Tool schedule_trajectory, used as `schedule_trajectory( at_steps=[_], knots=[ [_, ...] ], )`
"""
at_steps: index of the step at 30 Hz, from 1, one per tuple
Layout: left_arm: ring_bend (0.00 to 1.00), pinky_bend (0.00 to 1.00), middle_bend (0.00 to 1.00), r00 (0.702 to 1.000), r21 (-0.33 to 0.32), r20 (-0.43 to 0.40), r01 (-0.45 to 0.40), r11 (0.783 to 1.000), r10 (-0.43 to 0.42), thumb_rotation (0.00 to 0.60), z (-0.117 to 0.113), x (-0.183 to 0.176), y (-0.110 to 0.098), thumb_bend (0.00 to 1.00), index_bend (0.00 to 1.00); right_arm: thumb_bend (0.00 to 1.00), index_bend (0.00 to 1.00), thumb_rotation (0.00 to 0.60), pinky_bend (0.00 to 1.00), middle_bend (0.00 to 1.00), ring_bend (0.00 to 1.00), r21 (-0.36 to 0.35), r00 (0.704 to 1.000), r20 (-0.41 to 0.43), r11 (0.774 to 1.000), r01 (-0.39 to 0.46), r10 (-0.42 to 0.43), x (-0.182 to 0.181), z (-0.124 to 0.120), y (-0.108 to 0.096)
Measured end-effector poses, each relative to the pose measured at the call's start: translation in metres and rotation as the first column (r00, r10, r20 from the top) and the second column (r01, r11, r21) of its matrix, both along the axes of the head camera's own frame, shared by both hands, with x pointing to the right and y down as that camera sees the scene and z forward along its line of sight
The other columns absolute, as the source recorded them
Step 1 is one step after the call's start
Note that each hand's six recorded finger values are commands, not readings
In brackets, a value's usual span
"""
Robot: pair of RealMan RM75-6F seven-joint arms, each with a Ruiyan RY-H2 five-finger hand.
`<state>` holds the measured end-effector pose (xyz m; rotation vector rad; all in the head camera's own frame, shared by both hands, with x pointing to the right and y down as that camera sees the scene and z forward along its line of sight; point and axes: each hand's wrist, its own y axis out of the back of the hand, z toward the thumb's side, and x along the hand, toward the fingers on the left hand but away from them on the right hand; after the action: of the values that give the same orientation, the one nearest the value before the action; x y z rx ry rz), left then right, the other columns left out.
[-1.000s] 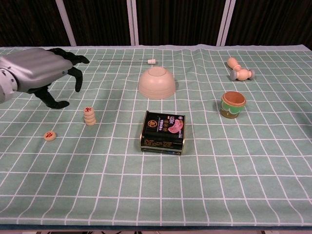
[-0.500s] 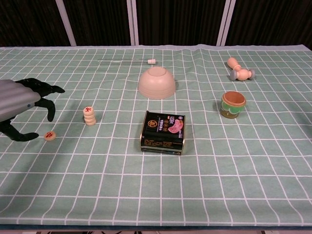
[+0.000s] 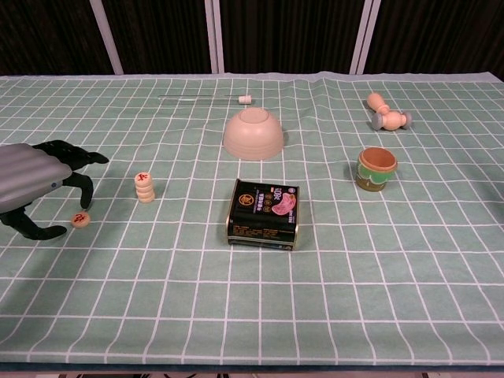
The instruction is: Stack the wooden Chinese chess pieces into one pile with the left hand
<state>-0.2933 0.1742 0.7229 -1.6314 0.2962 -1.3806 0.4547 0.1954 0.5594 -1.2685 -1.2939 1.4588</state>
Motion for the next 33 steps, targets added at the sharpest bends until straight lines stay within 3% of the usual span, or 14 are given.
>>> schedule_trajectory(
  at_steps=[33],
  knots=[
    [0.0,0.0,0.01,0.999,0.011,0.035,-0.025,1.0,0.025,0.6,0.0081,0.0068,-0.0017,0.3,0.48,0.23,0.12,0.6,0.0,0.01,0.0,-0.001,1.0,0.0,1.0,-0.003,0.003,0.0003,0.0003,0.0001]
  ],
)
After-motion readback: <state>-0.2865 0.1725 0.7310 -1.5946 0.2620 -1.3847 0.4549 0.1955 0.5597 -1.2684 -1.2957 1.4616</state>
